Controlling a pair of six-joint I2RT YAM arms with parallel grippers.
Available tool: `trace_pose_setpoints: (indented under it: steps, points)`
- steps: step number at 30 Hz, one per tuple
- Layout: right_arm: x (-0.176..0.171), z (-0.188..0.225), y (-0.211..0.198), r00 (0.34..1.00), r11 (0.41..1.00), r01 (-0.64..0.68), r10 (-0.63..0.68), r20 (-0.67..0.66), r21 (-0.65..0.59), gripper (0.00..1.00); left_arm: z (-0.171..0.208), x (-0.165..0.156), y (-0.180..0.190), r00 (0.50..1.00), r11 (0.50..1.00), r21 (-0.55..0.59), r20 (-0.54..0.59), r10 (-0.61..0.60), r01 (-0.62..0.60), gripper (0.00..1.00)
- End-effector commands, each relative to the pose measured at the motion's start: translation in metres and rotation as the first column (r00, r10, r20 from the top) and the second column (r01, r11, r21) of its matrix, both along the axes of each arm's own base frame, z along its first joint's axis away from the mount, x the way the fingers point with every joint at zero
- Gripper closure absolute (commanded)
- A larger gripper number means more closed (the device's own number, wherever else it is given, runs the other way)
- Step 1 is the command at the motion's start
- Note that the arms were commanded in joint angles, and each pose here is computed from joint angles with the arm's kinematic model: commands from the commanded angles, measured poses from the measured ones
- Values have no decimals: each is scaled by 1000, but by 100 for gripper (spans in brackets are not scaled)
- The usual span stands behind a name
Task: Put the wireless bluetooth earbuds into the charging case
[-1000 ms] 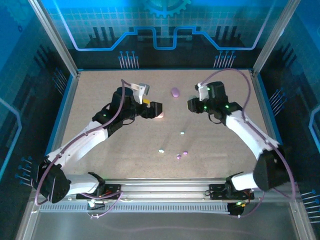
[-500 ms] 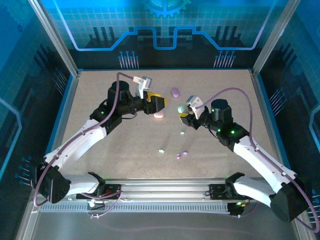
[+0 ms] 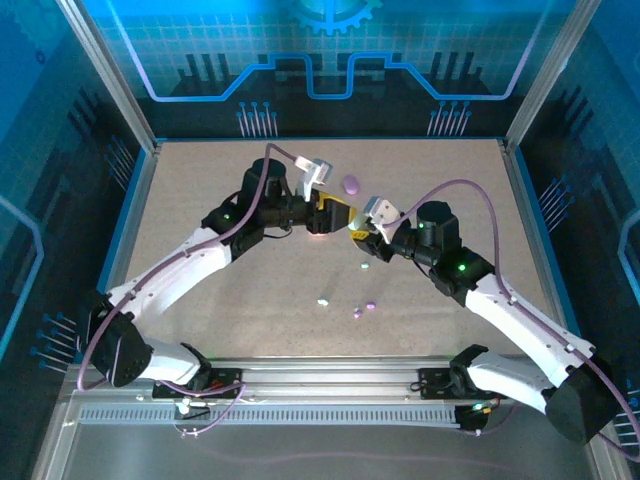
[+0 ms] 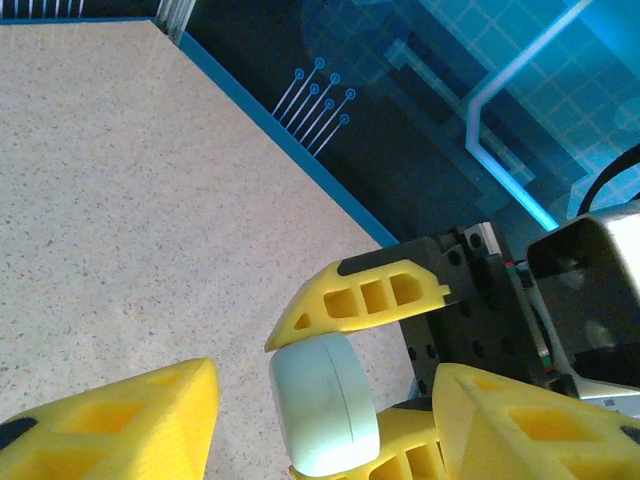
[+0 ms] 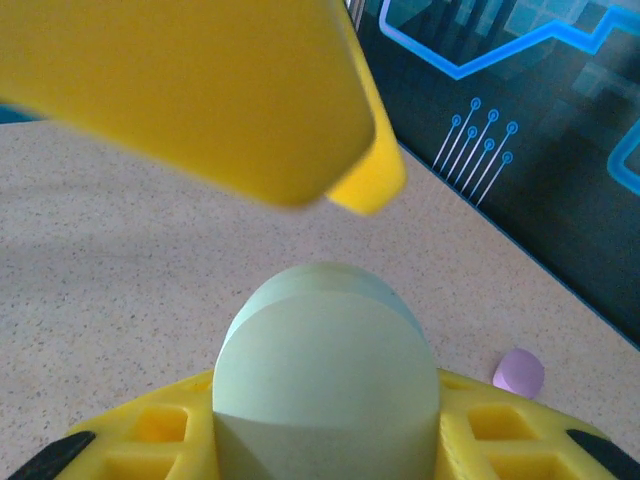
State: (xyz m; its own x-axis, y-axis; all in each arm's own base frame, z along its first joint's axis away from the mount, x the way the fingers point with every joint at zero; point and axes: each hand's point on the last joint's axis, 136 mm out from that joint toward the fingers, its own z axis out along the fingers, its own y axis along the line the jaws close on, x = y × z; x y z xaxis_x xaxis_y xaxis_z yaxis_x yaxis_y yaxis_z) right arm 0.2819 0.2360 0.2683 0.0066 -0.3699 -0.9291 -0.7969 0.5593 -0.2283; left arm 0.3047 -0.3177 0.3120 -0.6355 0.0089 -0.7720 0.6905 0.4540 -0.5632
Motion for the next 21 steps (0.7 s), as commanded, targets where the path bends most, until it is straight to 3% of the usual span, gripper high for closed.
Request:
trace_pose_setpoints:
  steps: [1,11,21]
  points:
    - [-2,28,4,994,1000,-12,9,105,29,67,5,-8,-10,998,998,4,3,-61,61,42]
    - [-1,32,6,990,1000,7,-9,142,16,67,-10,-11,-21,995,994,48,-45,-93,95,48]
    - [-4,46,10,976,1000,3,-9,216,28,63,-4,-10,-21,995,996,24,-60,-79,80,70]
